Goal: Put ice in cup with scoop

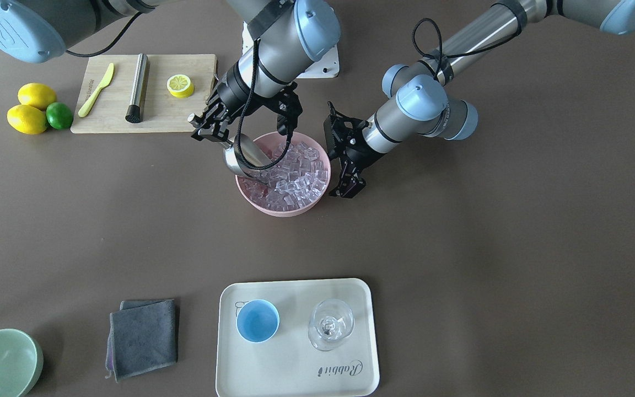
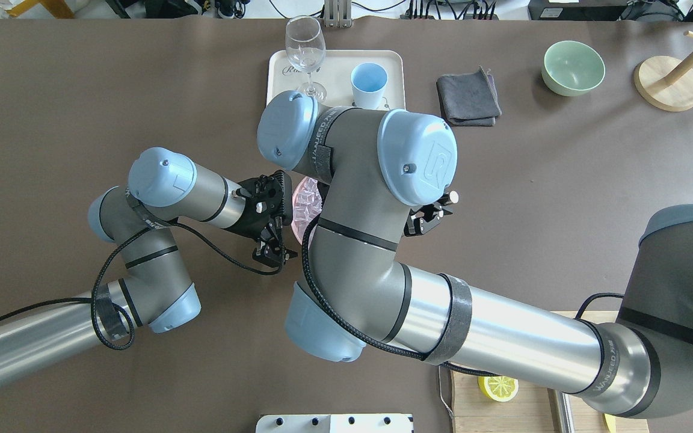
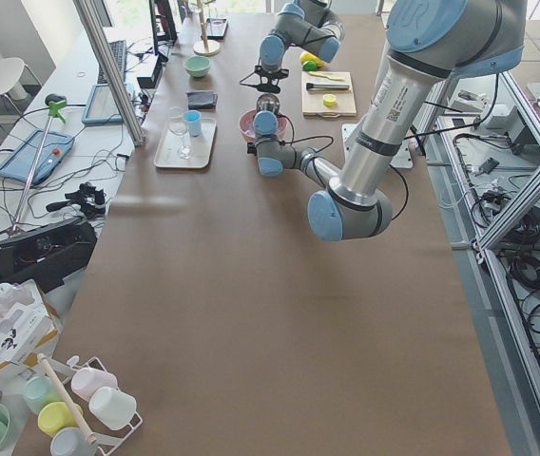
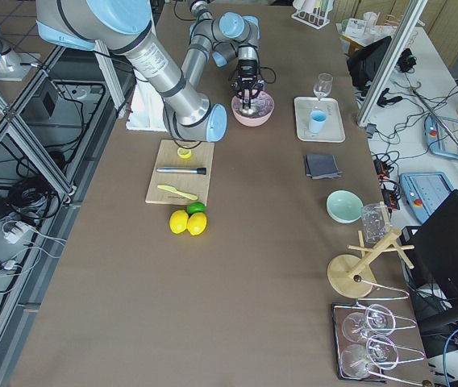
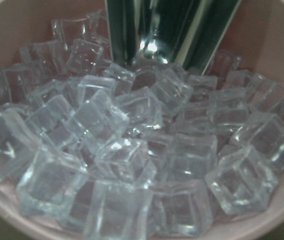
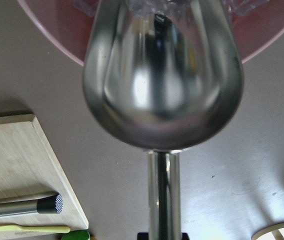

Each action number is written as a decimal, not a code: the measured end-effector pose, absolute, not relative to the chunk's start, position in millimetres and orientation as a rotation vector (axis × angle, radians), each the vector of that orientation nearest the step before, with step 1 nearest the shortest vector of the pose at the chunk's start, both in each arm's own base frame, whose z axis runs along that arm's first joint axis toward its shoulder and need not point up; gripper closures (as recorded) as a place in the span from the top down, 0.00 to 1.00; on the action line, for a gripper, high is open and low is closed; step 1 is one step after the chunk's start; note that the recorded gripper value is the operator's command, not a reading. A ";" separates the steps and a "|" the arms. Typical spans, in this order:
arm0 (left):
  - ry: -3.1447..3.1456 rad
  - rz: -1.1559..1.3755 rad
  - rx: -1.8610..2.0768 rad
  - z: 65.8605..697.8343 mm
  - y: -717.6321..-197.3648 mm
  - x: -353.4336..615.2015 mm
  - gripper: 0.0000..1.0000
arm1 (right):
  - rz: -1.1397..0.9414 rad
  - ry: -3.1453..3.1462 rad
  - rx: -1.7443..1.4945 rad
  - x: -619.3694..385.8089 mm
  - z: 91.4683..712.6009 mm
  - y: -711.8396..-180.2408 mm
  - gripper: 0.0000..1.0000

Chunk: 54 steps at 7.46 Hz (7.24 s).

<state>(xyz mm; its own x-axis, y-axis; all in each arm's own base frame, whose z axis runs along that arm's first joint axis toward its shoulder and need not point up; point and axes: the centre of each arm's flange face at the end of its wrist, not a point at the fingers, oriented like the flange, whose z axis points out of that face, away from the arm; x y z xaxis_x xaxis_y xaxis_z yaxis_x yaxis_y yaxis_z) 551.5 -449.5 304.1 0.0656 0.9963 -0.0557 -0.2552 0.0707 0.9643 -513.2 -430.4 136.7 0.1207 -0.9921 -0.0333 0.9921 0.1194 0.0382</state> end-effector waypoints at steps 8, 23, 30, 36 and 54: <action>1.006 1.229 1.002 299.0 -449.6 553.6 0.98 | -1.369 -0.154 0.304 -505.0 208.7 -417.4 0.00; 1.011 1.225 0.999 271.7 -452.2 561.7 0.98 | -1.117 -0.435 0.543 -463.6 228.0 -400.9 0.00; 1.007 1.227 0.990 282.2 -453.7 557.1 0.98 | -1.068 -0.537 0.505 -424.7 221.0 -419.1 0.00; 0.998 1.222 0.983 297.6 -453.2 544.5 0.98 | -0.952 -0.602 0.462 -402.3 214.9 -448.2 0.00; 0.876 0.371 0.442 352.2 -551.2 258.8 0.98 | -0.762 -0.685 0.089 -408.5 236.6 -644.2 0.00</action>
